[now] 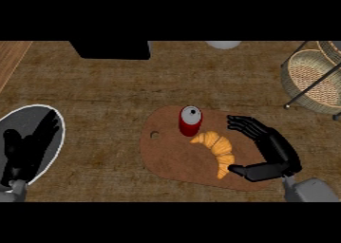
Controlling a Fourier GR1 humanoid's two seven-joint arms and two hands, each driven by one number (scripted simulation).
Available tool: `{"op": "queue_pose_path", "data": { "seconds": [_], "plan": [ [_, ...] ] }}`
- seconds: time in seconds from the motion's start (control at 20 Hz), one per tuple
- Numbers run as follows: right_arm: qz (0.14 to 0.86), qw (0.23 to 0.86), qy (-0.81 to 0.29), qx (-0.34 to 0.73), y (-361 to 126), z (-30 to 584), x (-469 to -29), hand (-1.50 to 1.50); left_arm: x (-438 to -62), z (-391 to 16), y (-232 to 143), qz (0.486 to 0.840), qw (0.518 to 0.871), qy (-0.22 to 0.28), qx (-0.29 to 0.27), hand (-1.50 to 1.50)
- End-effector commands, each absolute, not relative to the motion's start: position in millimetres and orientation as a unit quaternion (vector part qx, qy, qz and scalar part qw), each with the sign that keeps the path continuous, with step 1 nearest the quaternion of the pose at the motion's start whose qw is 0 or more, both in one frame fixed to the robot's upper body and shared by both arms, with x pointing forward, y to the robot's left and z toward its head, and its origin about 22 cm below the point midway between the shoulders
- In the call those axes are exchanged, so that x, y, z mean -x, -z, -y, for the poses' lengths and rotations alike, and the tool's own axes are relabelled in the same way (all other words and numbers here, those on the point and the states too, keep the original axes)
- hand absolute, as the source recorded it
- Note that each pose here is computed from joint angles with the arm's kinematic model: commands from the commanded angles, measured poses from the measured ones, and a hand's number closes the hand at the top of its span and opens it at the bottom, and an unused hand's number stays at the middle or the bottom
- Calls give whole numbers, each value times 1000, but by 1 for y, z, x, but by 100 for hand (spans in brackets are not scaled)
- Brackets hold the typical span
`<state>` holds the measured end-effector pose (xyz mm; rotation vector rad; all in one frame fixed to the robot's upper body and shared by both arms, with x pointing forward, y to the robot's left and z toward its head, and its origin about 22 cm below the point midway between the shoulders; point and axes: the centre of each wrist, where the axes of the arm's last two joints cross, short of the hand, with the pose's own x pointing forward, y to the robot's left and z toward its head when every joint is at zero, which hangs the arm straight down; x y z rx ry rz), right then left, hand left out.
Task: Pick the croissant from the cutting board and place it in the tiered basket
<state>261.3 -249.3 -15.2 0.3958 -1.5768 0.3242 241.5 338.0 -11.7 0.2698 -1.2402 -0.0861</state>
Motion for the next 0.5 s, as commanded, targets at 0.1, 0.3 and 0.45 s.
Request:
{"op": "queue_pose_path", "data": {
  "seconds": [0.1,0.3,0.45],
  "plan": [
    [647,668,-367,-4,-9,286,-286,-150,-236,-341,15,566,816,38,-112,0],
    [573,675,-460,-69,-36,280,-307,-150,-235,-366,17,563,814,42,-135,0],
    [551,664,-497,-93,-64,251,-331,-150,-224,-363,26,568,814,36,-119,0]
  ]
}}
